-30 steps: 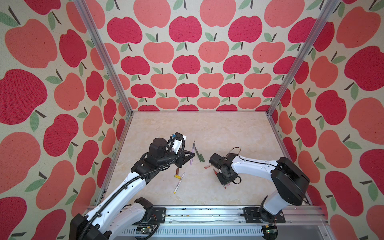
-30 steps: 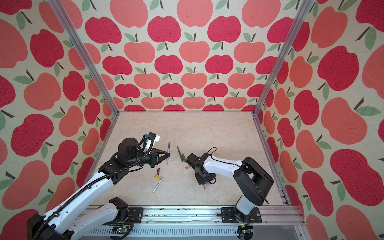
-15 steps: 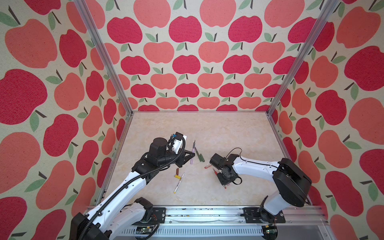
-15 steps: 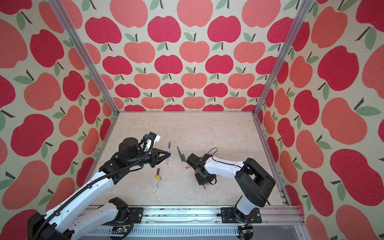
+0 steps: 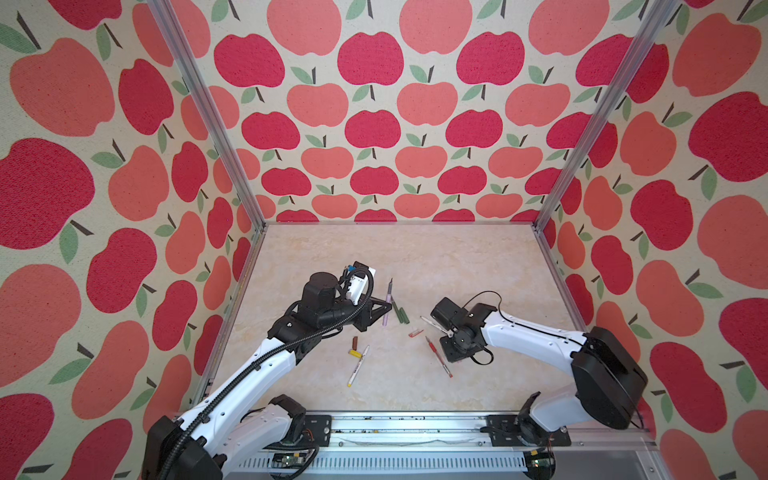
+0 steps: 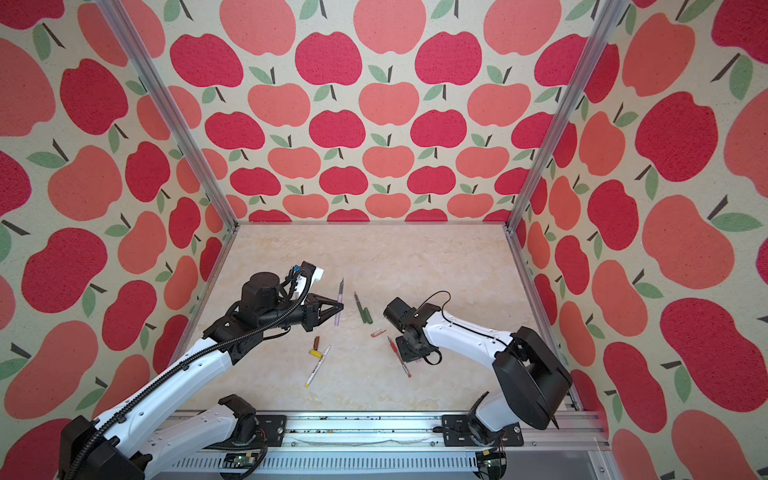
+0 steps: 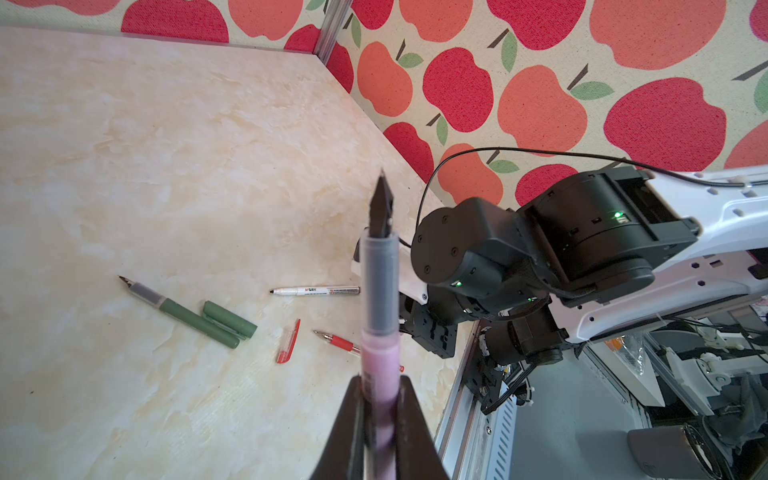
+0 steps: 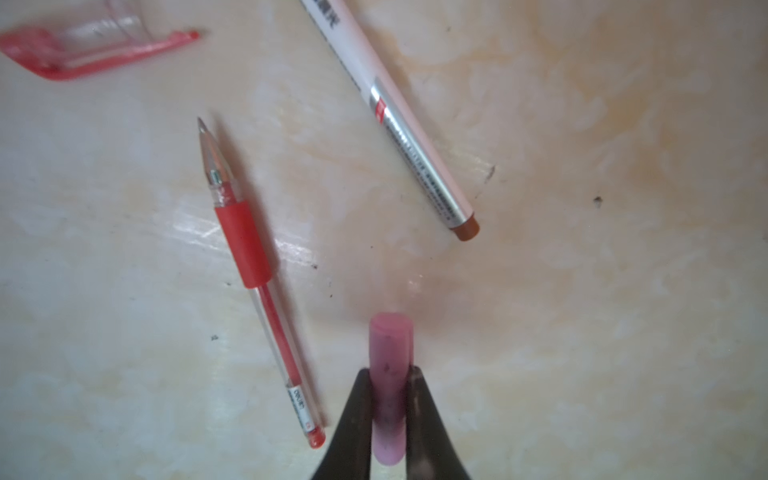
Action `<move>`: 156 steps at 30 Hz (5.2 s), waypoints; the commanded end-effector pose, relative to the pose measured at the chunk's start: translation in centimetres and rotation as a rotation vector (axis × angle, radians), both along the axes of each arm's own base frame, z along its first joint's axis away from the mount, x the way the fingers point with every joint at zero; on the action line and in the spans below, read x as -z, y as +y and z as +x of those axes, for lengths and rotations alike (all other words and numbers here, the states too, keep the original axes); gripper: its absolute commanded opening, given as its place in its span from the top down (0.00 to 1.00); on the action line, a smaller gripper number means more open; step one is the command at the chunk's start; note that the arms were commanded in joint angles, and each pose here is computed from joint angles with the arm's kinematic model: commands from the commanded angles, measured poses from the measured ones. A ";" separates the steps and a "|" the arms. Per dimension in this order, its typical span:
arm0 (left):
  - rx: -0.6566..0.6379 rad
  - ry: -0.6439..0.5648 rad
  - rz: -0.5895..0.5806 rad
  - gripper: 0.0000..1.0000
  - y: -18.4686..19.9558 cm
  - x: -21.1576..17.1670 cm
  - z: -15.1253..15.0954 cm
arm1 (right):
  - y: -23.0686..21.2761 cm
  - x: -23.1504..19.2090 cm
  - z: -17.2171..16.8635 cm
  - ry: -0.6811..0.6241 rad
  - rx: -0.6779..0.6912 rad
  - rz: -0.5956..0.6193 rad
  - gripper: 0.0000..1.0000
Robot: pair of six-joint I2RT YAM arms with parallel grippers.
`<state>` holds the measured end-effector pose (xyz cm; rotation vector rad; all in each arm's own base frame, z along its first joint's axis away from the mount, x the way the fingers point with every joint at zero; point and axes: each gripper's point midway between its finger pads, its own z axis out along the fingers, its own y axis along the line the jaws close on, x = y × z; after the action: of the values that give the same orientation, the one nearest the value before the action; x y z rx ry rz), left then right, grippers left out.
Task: Insert the pens into the pen caps
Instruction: 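Lift the pink cap with the right gripper above the held pen tip, then lower the pink cap onto the pen nib held by the left gripper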
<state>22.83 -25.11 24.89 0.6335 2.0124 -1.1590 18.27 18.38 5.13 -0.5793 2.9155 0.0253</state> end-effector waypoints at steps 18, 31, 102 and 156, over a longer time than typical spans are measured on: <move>0.182 0.049 -0.104 1.00 -8.3 0.0 -0.9 | 3.6 -24.6 10.7 -0.511 0.221 1.040 0.91; 0.186 0.074 -0.118 1.00 -9.4 0.4 -1.2 | 7.8 -26.4 10.6 -0.466 0.113 1.194 0.91; 0.121 0.034 -0.118 1.00 -8.8 0.0 0.0 | 9.8 -22.2 5.7 -0.315 -0.015 1.154 0.97; -0.033 -0.343 -0.200 1.00 -5.0 -10.7 7.2 | 11.9 -10.9 -0.9 -0.082 -0.036 0.946 1.00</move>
<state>24.41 -31.48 23.59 0.7803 2.0168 -1.2648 24.12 30.04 26.47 -0.2541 1.9569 1.2578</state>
